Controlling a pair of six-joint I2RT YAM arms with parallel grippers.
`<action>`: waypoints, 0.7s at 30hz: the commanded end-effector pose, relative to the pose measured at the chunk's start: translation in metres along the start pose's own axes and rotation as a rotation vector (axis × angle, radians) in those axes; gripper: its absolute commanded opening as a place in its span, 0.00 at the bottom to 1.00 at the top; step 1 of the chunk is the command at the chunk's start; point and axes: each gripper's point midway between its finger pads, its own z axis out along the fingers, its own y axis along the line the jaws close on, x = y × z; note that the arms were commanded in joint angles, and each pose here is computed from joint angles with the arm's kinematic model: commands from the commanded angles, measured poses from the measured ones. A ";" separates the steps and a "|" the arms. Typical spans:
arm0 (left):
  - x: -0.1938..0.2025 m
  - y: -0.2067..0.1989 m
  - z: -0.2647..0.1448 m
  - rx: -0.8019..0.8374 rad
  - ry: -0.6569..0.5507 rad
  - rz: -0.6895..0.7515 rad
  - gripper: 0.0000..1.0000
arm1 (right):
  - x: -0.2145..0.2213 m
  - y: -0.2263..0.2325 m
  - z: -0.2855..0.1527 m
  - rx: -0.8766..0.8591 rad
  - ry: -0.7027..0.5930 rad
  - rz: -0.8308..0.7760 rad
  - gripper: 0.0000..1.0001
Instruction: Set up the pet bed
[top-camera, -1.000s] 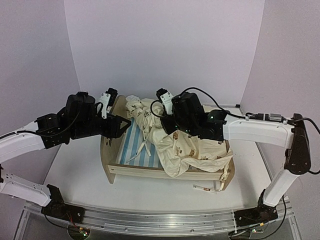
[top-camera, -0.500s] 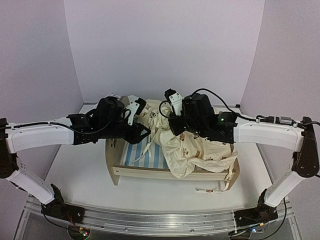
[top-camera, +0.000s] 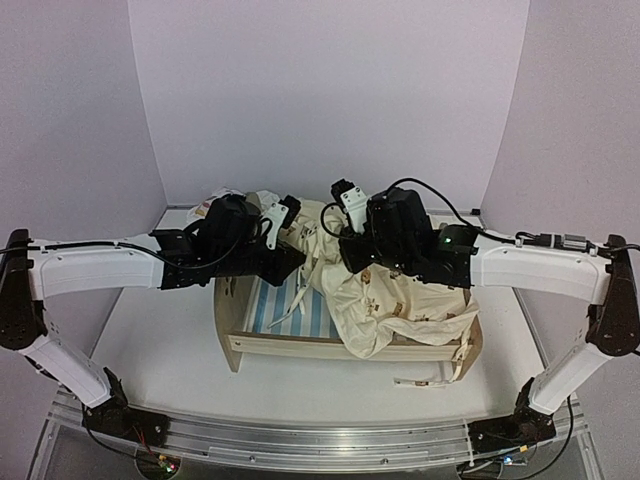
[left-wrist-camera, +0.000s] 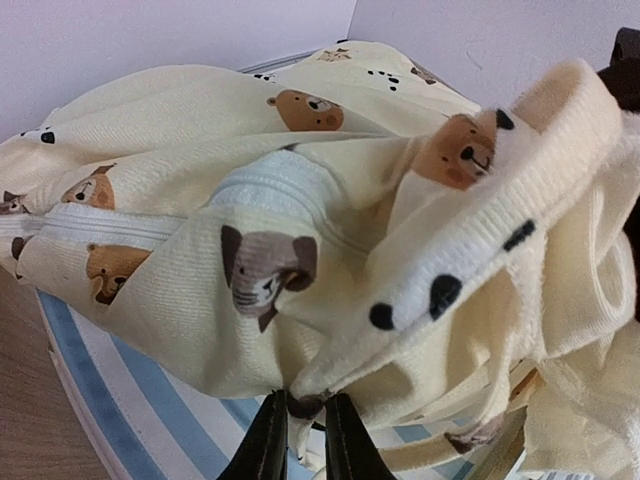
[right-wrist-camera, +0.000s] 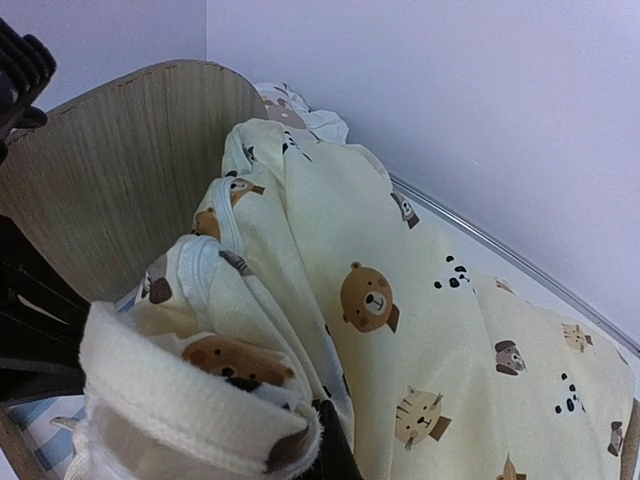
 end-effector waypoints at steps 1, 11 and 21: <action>-0.036 -0.009 -0.002 0.018 -0.094 -0.007 0.11 | -0.004 -0.015 -0.011 0.027 -0.004 0.026 0.00; -0.052 0.008 -0.038 -0.118 -0.071 -0.073 0.00 | -0.002 -0.016 -0.012 0.030 -0.002 0.032 0.00; -0.044 0.032 -0.071 -0.272 -0.003 -0.134 0.00 | 0.007 0.000 -0.005 -0.046 0.029 0.091 0.00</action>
